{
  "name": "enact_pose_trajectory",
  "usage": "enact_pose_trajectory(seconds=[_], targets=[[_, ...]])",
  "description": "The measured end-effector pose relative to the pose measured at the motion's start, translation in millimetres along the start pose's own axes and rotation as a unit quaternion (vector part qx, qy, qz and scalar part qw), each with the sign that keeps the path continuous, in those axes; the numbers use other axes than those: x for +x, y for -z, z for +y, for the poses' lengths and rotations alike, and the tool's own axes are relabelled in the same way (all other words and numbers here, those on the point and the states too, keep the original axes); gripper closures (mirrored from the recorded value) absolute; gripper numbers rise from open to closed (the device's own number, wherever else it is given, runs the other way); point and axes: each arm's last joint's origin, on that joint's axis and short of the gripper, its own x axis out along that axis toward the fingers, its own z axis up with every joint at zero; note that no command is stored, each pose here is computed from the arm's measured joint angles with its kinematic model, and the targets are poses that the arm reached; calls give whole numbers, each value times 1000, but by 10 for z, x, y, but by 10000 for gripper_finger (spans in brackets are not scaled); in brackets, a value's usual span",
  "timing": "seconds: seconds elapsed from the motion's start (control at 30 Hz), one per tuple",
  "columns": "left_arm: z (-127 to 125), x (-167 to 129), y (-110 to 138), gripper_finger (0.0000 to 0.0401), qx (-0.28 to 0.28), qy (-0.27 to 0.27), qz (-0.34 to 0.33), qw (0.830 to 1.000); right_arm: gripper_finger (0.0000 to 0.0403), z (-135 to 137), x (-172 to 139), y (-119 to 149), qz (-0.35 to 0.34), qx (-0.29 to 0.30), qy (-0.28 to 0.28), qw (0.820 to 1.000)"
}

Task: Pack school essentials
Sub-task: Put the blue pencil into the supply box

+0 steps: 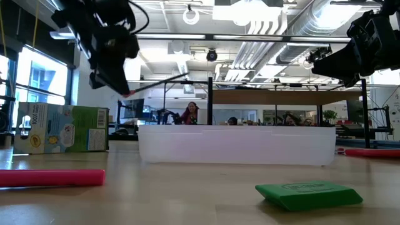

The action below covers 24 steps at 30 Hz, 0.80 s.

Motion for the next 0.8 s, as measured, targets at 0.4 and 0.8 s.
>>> enact_pose_trajectory(seconds=[0.4,0.8], targets=[[-672,29,-268,382,116,76,-41,989,295,0,0,0,0,0,1,1000],[-1193,545,-300,382,185,79,40,979,295,0,0,0,0,0,0,1000]])
